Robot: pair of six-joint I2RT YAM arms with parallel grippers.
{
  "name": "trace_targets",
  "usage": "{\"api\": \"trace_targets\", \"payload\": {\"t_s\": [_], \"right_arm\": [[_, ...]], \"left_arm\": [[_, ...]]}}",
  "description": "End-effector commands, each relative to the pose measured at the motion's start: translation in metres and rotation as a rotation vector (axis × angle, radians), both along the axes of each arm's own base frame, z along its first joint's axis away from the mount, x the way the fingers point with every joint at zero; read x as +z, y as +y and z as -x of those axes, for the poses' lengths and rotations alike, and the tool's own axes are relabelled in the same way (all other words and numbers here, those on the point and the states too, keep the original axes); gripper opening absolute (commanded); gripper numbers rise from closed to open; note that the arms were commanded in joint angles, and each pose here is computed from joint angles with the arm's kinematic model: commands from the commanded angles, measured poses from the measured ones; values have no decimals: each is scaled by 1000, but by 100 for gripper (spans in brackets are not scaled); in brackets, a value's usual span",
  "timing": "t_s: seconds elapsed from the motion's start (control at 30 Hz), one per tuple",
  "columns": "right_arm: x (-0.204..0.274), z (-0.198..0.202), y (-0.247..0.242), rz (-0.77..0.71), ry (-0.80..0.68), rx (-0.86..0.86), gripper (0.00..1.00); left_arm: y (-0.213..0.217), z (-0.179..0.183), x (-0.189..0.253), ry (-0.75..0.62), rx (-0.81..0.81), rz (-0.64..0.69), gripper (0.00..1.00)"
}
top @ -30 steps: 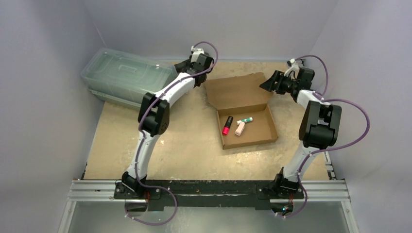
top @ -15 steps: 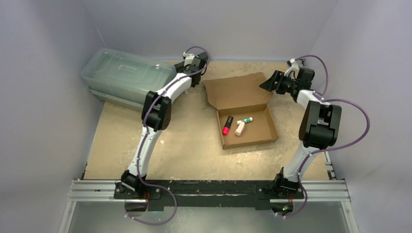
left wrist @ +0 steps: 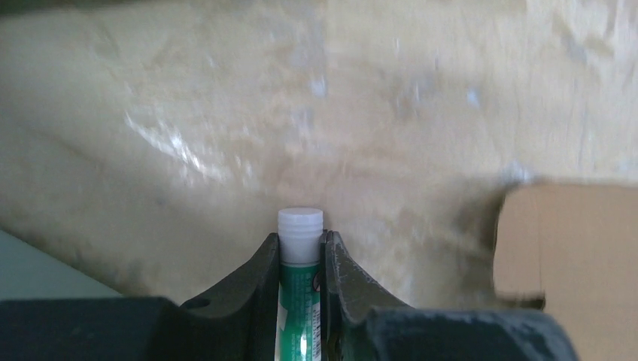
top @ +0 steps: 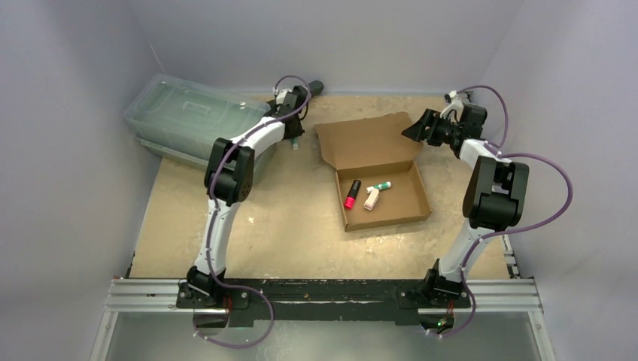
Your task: Fold the paper box
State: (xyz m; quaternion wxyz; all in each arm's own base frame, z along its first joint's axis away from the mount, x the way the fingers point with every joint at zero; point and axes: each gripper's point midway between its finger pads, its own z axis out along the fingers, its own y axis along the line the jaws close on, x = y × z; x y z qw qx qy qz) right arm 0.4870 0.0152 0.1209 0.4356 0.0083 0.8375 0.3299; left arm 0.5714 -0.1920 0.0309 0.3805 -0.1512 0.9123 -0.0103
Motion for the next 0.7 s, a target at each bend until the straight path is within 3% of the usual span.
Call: {"api": "trace_targets", "payload": {"t_s": [0.0, 0.2, 0.33, 0.53, 0.67], "right_arm": [[26, 0, 4, 1, -68, 28, 79], [27, 0, 5, -2, -71, 30, 79], [28, 1, 5, -5, -73, 31, 79], [33, 2, 4, -3, -82, 29, 79], [32, 2, 5, -6, -79, 29, 79]], "left_arm": [[-15, 34, 37, -31, -137, 41, 0], [-33, 80, 105, -242, -285, 71, 0], [-45, 105, 127, -332, -403, 128, 0], [-108, 168, 164, -436, -903, 373, 0], [-143, 218, 192, -486, -1132, 507, 0]]}}
